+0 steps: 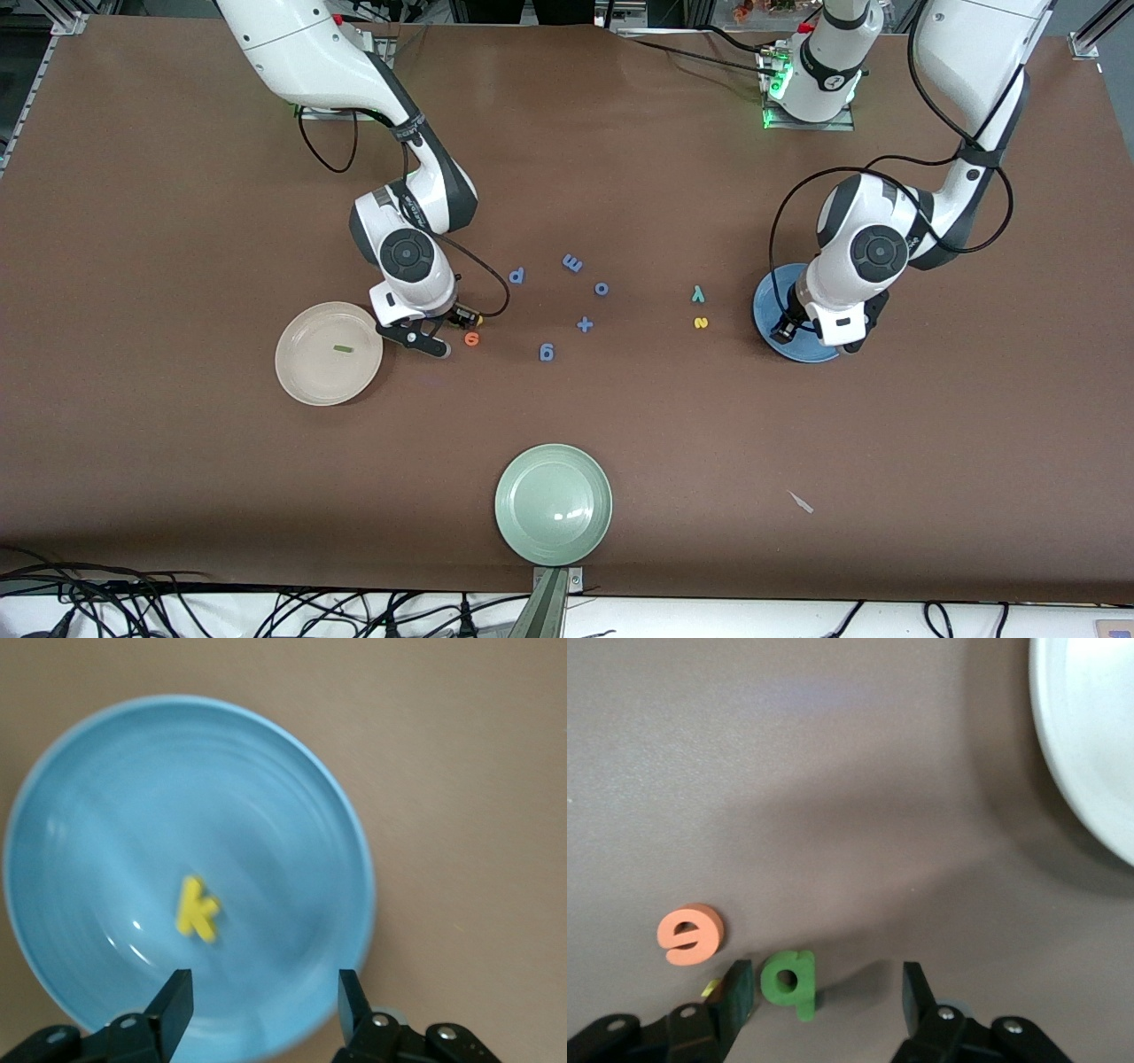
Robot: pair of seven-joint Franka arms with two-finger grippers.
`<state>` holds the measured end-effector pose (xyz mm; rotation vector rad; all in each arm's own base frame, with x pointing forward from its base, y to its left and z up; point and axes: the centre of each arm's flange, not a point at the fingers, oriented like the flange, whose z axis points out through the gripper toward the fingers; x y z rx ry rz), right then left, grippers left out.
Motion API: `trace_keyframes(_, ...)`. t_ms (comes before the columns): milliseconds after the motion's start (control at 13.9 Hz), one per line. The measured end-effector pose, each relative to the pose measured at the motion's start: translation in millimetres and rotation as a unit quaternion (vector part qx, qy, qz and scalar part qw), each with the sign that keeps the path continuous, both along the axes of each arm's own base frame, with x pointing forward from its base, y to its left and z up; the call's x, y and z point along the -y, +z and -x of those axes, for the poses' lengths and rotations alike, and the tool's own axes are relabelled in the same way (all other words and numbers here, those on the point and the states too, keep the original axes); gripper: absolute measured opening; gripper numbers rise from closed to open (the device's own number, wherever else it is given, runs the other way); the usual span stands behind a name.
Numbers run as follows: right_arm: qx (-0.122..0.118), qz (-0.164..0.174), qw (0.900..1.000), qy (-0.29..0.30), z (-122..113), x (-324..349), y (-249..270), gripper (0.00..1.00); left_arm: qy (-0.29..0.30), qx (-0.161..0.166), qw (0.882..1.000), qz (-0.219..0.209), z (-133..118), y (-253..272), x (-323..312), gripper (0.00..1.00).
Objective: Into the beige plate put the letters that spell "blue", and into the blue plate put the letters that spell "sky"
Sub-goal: 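Grasp the green q with the right gripper while the left gripper grasps the n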
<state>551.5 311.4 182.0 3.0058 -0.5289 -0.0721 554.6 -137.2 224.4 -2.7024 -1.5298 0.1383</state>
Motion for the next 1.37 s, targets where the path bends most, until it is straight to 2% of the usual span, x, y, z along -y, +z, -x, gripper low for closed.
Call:
trace_keyframes(288, 0.004, -0.003, 1.0, 0.001, 0.4, -0.9, -2.3, 0.77, 0.047, 0.002, 0.999, 0.007, 5.4, 4.0, 35.6, 0.68)
trace_keyframes(577, 0.007, -0.005, 1.0, 0.001, 4.3, 1.3, -9.1, 0.76, 0.106, 0.01, 0.994, 0.012, 1.0, 6.9, 84.5, 0.68)
trace_keyframes(937, 0.009, -0.006, 1.0, 0.001, 3.9, 1.0, -8.6, 0.72, 0.154, -0.004, 0.988, 0.008, 1.7, -10.1, 99.0, 0.64)
trace_keyframes(1009, 0.011, -0.008, 1.0, 0.001, 3.7, 0.4, -7.9, 0.66, 0.164, -0.006, 0.986, 0.008, 1.1, -12.7, 100.5, 0.64)
trace_keyframes(1081, 0.012, -0.009, 1.0, 0.001, 3.5, -0.2, -7.1, 0.55, 0.172, -0.008, 0.985, 0.007, 1.3, -15.4, 103.0, 0.63)
trace_keyframes(1153, 0.012, -0.009, 1.0, 0.001, 3.5, -0.2, -7.1, 0.55, 0.18, -0.01, 0.984, 0.007, 2.5, -18.7, 107.2, 0.63)
trace_keyframes(1225, 0.013, -0.009, 1.0, 0.001, 3.3, -0.6, -6.7, 0.48, 0.188, -0.008, 0.982, 0.008, 3.9, -21.5, 113.0, 0.62)
trace_keyframes(1369, 0.015, -0.01, 1.0, 0.0, 2.0, -0.1, -2.4, 0.3, 0.195, -0.009, 0.981, 0.009, 7.6, -27.0, 122.3, 0.62)
